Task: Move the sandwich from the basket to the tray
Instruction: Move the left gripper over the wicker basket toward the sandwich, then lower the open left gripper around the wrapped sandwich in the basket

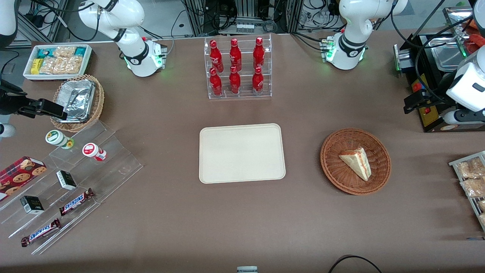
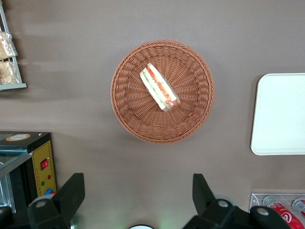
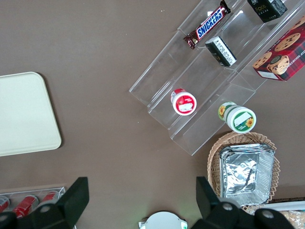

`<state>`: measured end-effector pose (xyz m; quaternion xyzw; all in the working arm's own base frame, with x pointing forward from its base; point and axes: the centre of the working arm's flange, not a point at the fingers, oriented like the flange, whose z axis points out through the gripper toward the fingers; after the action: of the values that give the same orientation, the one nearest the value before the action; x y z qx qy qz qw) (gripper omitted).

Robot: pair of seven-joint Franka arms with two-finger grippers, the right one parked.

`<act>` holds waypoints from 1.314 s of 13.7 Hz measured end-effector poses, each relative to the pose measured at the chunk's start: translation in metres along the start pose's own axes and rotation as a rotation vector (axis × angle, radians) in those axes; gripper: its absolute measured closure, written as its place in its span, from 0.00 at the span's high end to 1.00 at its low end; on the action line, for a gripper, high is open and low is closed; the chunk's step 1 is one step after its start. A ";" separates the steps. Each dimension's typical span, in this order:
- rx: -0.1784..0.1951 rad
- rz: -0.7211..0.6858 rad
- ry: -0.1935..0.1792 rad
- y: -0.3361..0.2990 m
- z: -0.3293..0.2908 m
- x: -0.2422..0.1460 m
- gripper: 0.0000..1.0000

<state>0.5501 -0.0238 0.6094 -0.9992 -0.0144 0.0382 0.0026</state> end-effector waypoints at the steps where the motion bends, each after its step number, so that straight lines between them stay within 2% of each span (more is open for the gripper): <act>1: 0.001 0.000 0.000 0.000 0.000 0.000 1.00; 7: 0.000 0.001 -0.005 0.001 0.013 0.008 1.00; 11: -0.003 -0.015 0.032 0.002 0.072 0.024 1.00; 16: -0.022 -0.242 0.097 0.018 0.162 0.027 1.00; 18: -0.032 -0.337 0.112 0.025 0.188 0.022 1.00</act>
<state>0.5579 -0.0469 0.4199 -0.9831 -0.1822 -0.0189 -0.0062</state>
